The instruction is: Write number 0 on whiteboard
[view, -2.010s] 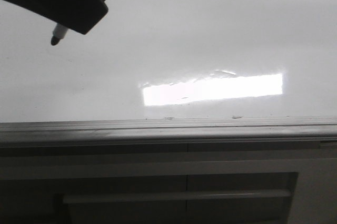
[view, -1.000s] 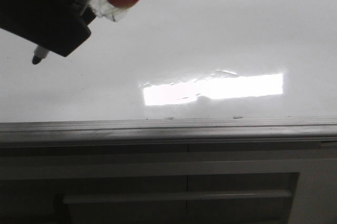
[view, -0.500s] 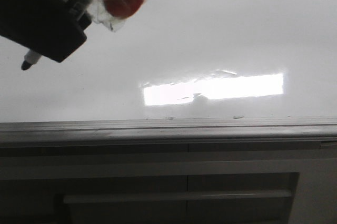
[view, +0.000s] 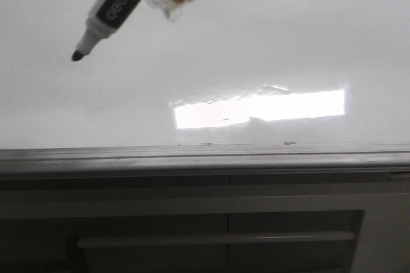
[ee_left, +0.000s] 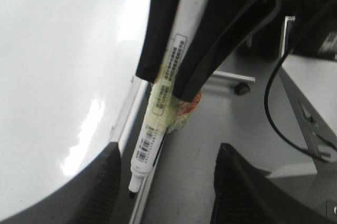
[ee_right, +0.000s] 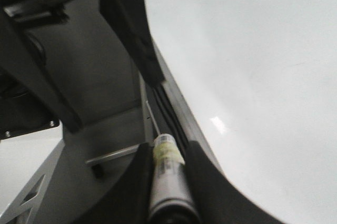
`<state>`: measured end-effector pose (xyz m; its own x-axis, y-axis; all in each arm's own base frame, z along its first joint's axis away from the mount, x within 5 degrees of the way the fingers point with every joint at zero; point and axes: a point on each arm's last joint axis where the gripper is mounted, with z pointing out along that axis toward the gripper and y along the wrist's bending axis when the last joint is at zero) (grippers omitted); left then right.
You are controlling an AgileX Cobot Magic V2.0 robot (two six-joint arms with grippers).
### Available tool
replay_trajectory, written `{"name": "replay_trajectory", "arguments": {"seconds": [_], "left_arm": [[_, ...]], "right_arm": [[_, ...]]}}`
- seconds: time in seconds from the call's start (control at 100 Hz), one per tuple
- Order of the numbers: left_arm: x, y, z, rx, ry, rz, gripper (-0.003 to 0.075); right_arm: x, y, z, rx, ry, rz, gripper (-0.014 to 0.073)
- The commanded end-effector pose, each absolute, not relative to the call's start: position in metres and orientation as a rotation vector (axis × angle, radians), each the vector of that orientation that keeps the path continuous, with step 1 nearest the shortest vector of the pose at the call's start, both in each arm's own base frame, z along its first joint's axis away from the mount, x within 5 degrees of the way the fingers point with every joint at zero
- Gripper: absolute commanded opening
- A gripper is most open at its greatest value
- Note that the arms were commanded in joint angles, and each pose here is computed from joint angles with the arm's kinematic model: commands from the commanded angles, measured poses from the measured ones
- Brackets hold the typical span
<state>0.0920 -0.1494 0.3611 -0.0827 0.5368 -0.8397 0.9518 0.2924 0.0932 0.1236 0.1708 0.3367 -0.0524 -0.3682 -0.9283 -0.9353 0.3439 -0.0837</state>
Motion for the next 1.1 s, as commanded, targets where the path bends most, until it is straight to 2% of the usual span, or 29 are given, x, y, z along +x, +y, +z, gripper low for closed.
{"name": "replay_trajectory", "arguments": {"seconds": [0.0, 0.1, 0.19, 0.44, 0.54, 0.66, 0.89, 1.09], "left_arm": [[0.084, -0.138, 0.389, 1.163, 1.618, -0.706, 0.0362], [0.075, -0.121, 0.393, 1.004, 1.552, -0.741, 0.0305], [0.067, -0.104, 0.388, 0.843, 1.503, -0.791, 0.022], [0.055, -0.068, 0.328, 0.588, 1.395, -0.802, -0.0022], [0.055, -0.061, 0.306, 0.47, 1.401, -0.849, -0.002], [0.058, -0.058, 0.288, 0.369, 1.448, -0.886, -0.002], [0.059, -0.058, 0.286, 0.371, 1.442, -0.871, -0.002], [0.059, -0.058, 0.286, 0.374, 1.443, -0.87, -0.002]], "right_arm": [[0.122, 0.159, 0.349, -1.068, 1.563, 0.673, -0.0057], [0.116, 0.147, 0.342, -1.018, 1.556, 0.637, -0.0057], [0.11, 0.134, 0.337, -0.955, 1.535, 0.597, -0.0057], [0.115, 0.101, 0.346, -0.64, 1.427, 0.395, -0.0057], [0.123, 0.098, 0.35, -0.59, 1.389, 0.299, -0.0058], [0.131, 0.106, 0.343, -0.655, 1.396, 0.245, -0.0058], [0.143, 0.12, 0.329, -0.716, 1.46, 0.23, -0.0058], [0.15, 0.13, 0.345, -0.719, 1.444, 0.251, -0.0058]]}}
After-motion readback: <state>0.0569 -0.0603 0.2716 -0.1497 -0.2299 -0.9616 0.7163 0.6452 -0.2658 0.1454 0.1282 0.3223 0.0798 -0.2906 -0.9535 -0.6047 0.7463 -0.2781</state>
